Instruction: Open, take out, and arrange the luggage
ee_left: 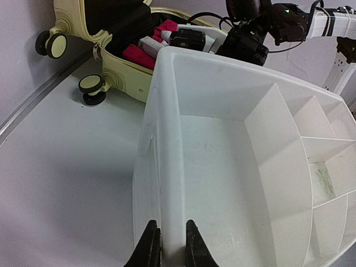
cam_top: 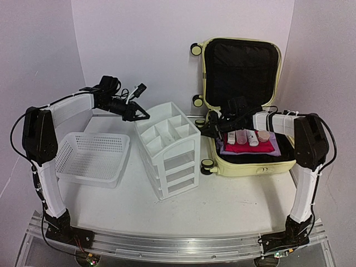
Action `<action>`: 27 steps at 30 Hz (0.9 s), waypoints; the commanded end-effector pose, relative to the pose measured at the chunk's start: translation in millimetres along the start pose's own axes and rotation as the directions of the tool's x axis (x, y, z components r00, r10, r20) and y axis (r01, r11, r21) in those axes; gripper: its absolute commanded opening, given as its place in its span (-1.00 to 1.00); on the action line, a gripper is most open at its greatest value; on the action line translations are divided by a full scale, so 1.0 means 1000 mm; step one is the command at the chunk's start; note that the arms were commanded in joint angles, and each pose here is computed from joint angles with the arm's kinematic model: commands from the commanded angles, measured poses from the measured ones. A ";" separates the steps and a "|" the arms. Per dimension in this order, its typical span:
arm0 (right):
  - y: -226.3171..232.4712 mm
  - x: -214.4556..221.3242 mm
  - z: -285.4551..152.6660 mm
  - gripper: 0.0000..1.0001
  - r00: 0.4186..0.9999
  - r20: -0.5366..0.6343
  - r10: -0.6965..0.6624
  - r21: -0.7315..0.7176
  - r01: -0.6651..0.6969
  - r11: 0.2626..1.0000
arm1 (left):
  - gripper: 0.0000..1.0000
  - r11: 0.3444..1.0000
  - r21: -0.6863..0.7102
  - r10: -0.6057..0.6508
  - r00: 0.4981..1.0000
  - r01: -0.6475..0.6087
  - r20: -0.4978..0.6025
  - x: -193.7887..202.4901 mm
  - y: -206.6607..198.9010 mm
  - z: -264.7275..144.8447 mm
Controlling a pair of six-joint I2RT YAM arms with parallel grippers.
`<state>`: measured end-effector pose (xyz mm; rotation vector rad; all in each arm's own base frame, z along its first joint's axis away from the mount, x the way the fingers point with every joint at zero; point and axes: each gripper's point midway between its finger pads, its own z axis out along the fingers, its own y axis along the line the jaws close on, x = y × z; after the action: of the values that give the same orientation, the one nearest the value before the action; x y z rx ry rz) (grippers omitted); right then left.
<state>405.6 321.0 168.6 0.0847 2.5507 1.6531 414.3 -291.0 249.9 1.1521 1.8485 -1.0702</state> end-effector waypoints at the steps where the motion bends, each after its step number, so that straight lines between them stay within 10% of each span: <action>1: 0.045 0.014 0.013 -1.00 0.993 -0.061 -0.097 -0.179 0.085 0.980 | -1.00 0.983 0.095 0.137 0.974 -0.156 0.182 -0.065 -0.050 -0.035; 13: 0.046 0.048 0.060 -1.00 0.982 -0.169 -0.087 -0.236 0.045 0.971 | -1.00 0.979 0.114 0.144 0.970 -0.169 0.197 -0.060 -0.056 -0.034; 27: 0.008 0.028 -0.001 -1.00 0.998 -0.037 -0.050 -0.176 0.043 0.983 | -1.00 0.962 0.119 0.213 0.949 -0.244 0.231 -0.056 -0.070 -0.040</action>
<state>373.6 340.1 150.1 0.0572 2.4938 1.9033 399.8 -292.2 252.4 1.1808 1.7371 -1.0947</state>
